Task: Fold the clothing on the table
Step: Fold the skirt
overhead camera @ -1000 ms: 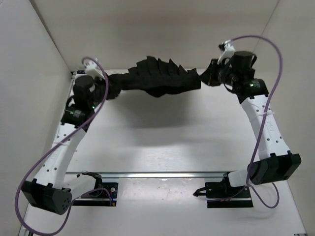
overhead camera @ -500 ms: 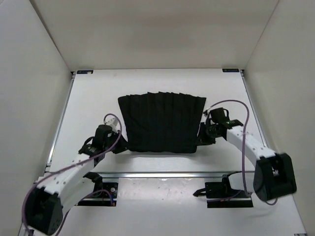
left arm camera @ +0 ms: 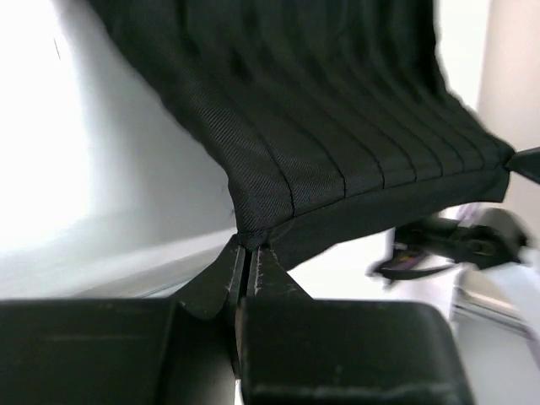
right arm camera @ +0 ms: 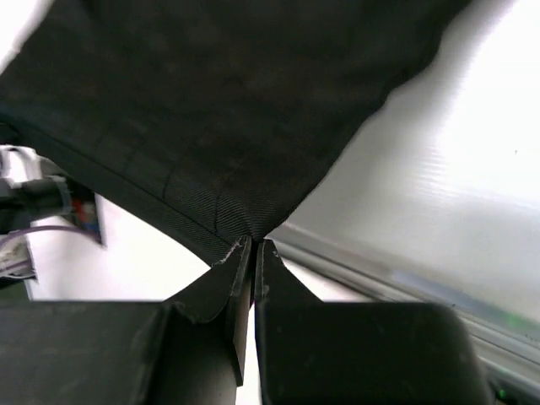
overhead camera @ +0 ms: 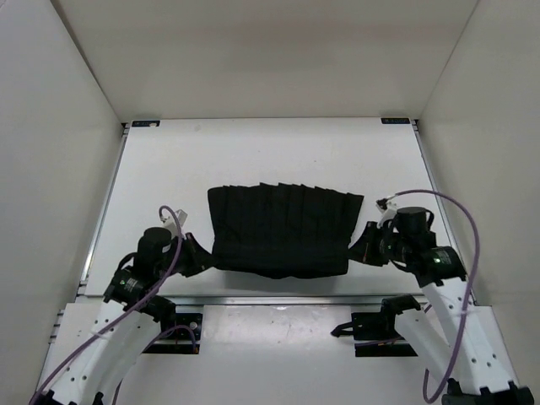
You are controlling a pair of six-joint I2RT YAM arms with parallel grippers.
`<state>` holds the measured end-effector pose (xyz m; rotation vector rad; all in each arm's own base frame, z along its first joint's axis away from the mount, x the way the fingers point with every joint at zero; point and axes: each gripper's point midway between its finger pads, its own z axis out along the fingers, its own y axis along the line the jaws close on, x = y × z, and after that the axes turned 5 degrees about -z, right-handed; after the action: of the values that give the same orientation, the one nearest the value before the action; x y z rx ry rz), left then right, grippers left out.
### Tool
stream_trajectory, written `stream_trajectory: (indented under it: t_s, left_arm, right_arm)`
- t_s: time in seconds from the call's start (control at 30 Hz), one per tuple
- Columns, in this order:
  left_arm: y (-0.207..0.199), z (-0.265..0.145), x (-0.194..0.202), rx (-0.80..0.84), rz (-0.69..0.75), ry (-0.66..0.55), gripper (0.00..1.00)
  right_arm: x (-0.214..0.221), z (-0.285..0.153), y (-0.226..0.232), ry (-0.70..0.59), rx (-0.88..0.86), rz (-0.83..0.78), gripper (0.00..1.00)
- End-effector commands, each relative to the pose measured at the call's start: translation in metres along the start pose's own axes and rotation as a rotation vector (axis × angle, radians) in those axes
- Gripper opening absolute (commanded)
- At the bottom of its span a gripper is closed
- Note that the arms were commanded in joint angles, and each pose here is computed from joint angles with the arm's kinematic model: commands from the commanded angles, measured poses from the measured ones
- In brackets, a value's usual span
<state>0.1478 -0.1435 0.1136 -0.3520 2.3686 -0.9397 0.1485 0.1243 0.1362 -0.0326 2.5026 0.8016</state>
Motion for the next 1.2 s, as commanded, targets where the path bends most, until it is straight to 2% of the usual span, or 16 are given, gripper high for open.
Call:
stream_trajectory:
  t_s: [0.0, 0.13, 0.27, 0.37, 0.4, 0.47, 0.53, 0.7, 0.77, 0.8, 0.83, 0.9, 1.0, 1.1, 1.13, 1.17]
  left_arm:
    - [-0.022, -0.032, -0.026, 0.000, 0.004, -0.078, 0.00]
    - [-0.050, -0.025, -0.060, 0.030, 0.062, -0.104, 0.00]
    - [-0.063, 0.001, -0.093, 0.023, 0.110, -0.114, 0.00]
    - [-0.058, 0.036, -0.128, 0.001, 0.096, -0.143, 0.00]
    - [-0.054, 0.049, -0.136, -0.010, 0.087, -0.135, 0.00]
    - [-0.048, 0.066, -0.147, -0.037, 0.087, -0.120, 0.00]
    - [-0.046, 0.082, -0.156, -0.058, 0.099, -0.103, 0.00]
    - [-0.035, 0.123, -0.197, -0.095, 0.060, -0.106, 0.00]
    - [-0.026, 0.141, -0.212, -0.112, 0.033, -0.101, 0.21]
    - [-0.020, 0.149, -0.229, -0.109, 0.015, -0.117, 0.45]
    - [-0.028, 0.157, -0.236, -0.062, 0.008, -0.102, 0.56]
    - [-0.034, 0.153, -0.255, 0.008, -0.045, -0.127, 0.64]
    - [-0.041, 0.137, -0.261, 0.005, -0.022, -0.167, 0.68]
    - [-0.022, 0.122, -0.235, -0.105, 0.021, -0.169, 0.71]
    - [0.003, 0.120, -0.201, -0.158, -0.001, -0.137, 0.71]
    - [-0.002, 0.112, -0.196, -0.144, 0.002, -0.166, 0.72]
  right_arm:
    - [-0.016, -0.040, 0.012, -0.073, 0.050, -0.062, 0.00]
    - [-0.046, -0.043, 0.017, -0.111, 0.075, -0.102, 0.00]
    - [-0.072, -0.021, -0.002, -0.101, 0.129, -0.066, 0.00]
    - [-0.094, 0.003, -0.024, -0.130, 0.080, 0.036, 0.00]
    - [-0.104, 0.009, -0.040, -0.158, 0.074, 0.108, 0.00]
    - [-0.117, 0.018, -0.051, -0.172, 0.056, 0.152, 0.00]
    - [-0.122, 0.037, -0.062, -0.126, 0.071, 0.193, 0.00]
    - [-0.168, 0.071, -0.072, -0.101, 0.053, 0.222, 0.00]
    - [-0.191, 0.082, -0.078, -0.114, 0.047, 0.229, 0.02]
    - [-0.208, 0.087, -0.080, -0.128, 0.031, 0.222, 0.15]
    - [-0.229, 0.085, -0.077, -0.178, 0.020, 0.183, 0.20]
    - [-0.247, 0.085, -0.093, -0.226, 0.126, 0.160, 0.32]
    - [-0.247, 0.071, -0.090, -0.256, 0.210, 0.130, 0.36]
    - [-0.211, 0.064, -0.089, -0.254, 0.242, 0.166, 0.43]
    - [-0.197, 0.063, -0.086, -0.278, 0.232, 0.182, 0.45]
    - [-0.176, 0.068, -0.090, -0.259, 0.250, 0.199, 0.46]
